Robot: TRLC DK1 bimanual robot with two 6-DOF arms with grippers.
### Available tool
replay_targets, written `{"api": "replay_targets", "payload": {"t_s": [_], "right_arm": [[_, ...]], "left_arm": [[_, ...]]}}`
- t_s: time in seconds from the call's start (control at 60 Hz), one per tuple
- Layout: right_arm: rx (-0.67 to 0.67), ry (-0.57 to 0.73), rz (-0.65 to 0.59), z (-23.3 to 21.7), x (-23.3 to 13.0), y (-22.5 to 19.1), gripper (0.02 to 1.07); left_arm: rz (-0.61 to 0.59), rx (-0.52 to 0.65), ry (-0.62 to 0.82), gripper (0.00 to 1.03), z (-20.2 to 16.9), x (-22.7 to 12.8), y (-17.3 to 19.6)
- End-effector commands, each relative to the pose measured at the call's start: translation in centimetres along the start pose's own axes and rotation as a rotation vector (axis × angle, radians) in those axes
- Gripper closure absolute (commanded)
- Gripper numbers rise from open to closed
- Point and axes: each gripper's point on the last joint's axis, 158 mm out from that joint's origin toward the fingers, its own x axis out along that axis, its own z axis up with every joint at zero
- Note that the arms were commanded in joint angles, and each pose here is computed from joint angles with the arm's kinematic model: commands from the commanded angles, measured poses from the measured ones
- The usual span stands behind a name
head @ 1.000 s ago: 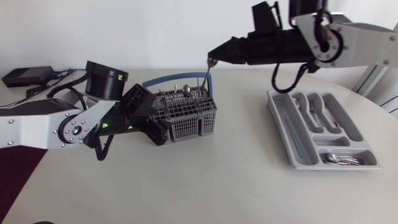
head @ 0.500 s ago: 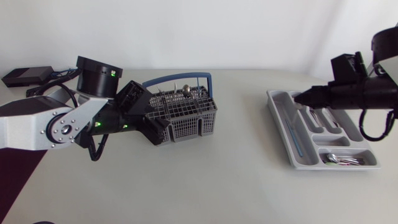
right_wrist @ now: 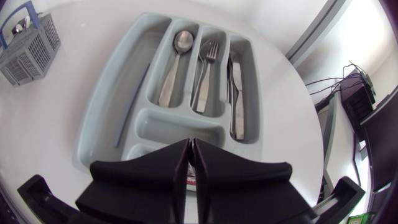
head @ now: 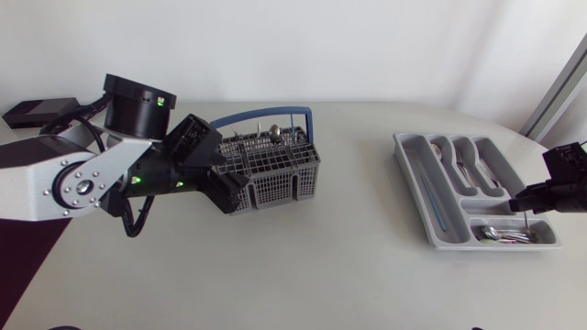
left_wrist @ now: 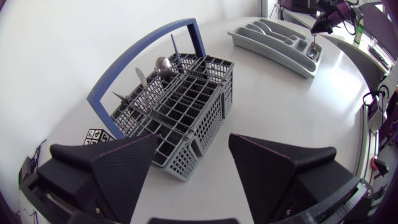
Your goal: Transfer all utensils from the basket to the drawer tray.
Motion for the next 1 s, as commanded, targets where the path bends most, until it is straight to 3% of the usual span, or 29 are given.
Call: {"api": "replay_targets", "payload": {"t_s": [0.0, 0.183, 0.217, 0.367, 0.417, 0.583, 0.767, 0.983], "right_arm": [[-0.036, 0.051, -0.007, -2.5, 1.4, -0.1, 1.01], [-0.088, 0.080, -0.056, -4.5, 2.7, 0.2, 0.99], [-0.097, 0.080, -0.067, -4.5, 2.8, 0.4, 0.90], [-0.118, 0.058, -0.094, -3.6, 2.3, 0.3, 0.30], [-0.126, 0.044, -0.102, -2.9, 1.8, 0.3, 0.21], [-0.154, -0.015, -0.105, 0.1, -1.4, 1.4, 0.12], [-0.192, -0.088, -0.065, 3.2, -4.0, 4.3, 0.11], [-0.310, -0.221, 0.123, 8.0, -6.4, 14.2, 0.14]], "left_arm": [[0.028, 0.011, -0.031, 0.23, 1.3, -0.9, 1.2], [0.074, -0.021, -0.036, 0.23, 1.2, -1.5, 3.3], [0.084, -0.031, -0.033, 0.23, 1.0, -1.5, 3.9], [0.116, -0.070, -0.035, 0.23, 0.7, -1.8, 6.3], [0.127, -0.085, -0.042, 0.23, 0.7, -2.1, 7.2], [0.166, -0.147, -0.049, 0.23, 0.5, -2.3, 11.2], [0.170, -0.204, -0.040, 0.23, 0.0, -1.2, 14.6], [0.116, -0.289, 0.013, 0.27, -1.8, 3.3, 18.3]]}}
